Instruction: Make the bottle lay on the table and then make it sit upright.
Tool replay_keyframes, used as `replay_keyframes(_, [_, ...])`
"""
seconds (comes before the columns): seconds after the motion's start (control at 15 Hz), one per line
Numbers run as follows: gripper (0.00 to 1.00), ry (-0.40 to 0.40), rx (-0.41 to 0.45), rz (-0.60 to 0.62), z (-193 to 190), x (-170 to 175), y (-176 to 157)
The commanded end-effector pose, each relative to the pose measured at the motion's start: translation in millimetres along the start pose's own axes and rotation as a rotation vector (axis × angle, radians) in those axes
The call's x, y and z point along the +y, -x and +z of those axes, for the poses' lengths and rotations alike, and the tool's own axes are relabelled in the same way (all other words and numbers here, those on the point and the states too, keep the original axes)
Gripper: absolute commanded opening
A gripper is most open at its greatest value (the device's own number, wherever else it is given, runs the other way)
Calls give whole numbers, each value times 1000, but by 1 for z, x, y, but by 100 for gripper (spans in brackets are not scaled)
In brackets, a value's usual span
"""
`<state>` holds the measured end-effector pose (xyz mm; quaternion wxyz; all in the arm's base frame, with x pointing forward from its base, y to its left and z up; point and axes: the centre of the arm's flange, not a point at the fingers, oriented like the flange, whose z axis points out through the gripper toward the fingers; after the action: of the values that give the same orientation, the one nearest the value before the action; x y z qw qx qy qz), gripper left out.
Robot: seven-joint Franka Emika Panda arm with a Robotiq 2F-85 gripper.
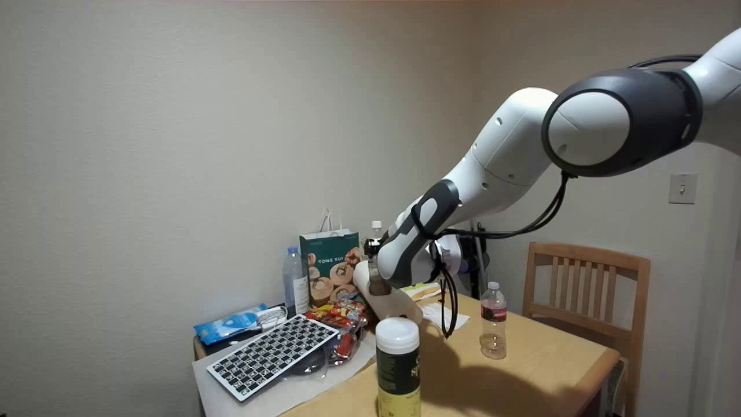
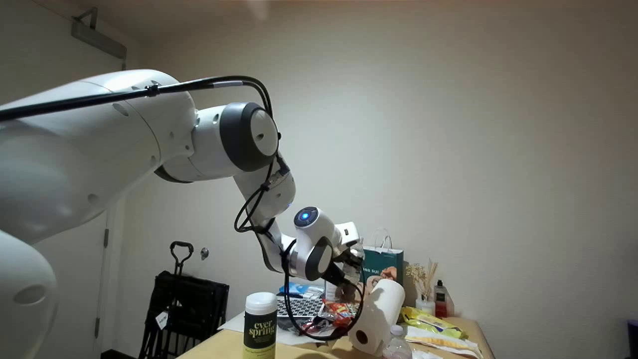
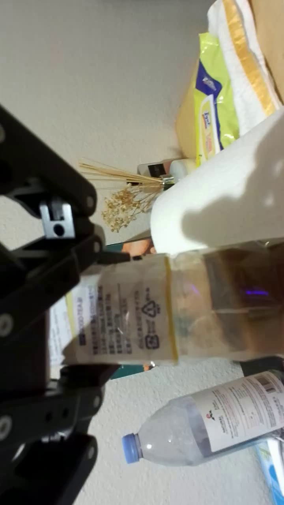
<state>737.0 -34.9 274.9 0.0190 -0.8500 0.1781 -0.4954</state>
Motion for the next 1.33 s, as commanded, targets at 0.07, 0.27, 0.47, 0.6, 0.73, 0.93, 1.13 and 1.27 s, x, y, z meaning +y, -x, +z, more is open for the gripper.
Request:
replay_keyframes(0.07, [28, 83, -61, 110, -24, 17, 25])
replay_keyframes(0.27, [28, 208, -59, 209, -46, 48, 42])
replay_keyframes(0.47, [28, 299, -52, 272, -59, 71, 51])
replay_keyframes(0.6, [28, 319, -51, 281, -60, 75, 54])
replay_keyframes(0.73, [28, 342, -12, 243, -48, 69, 54])
replay_keyframes(0.93, [28, 416, 37, 137, -23, 56, 59])
replay_keyframes(1.13, [28, 468, 17, 83, -3, 52, 72])
replay_keyframes(1.27, [28, 472, -35, 71, 8, 48, 80])
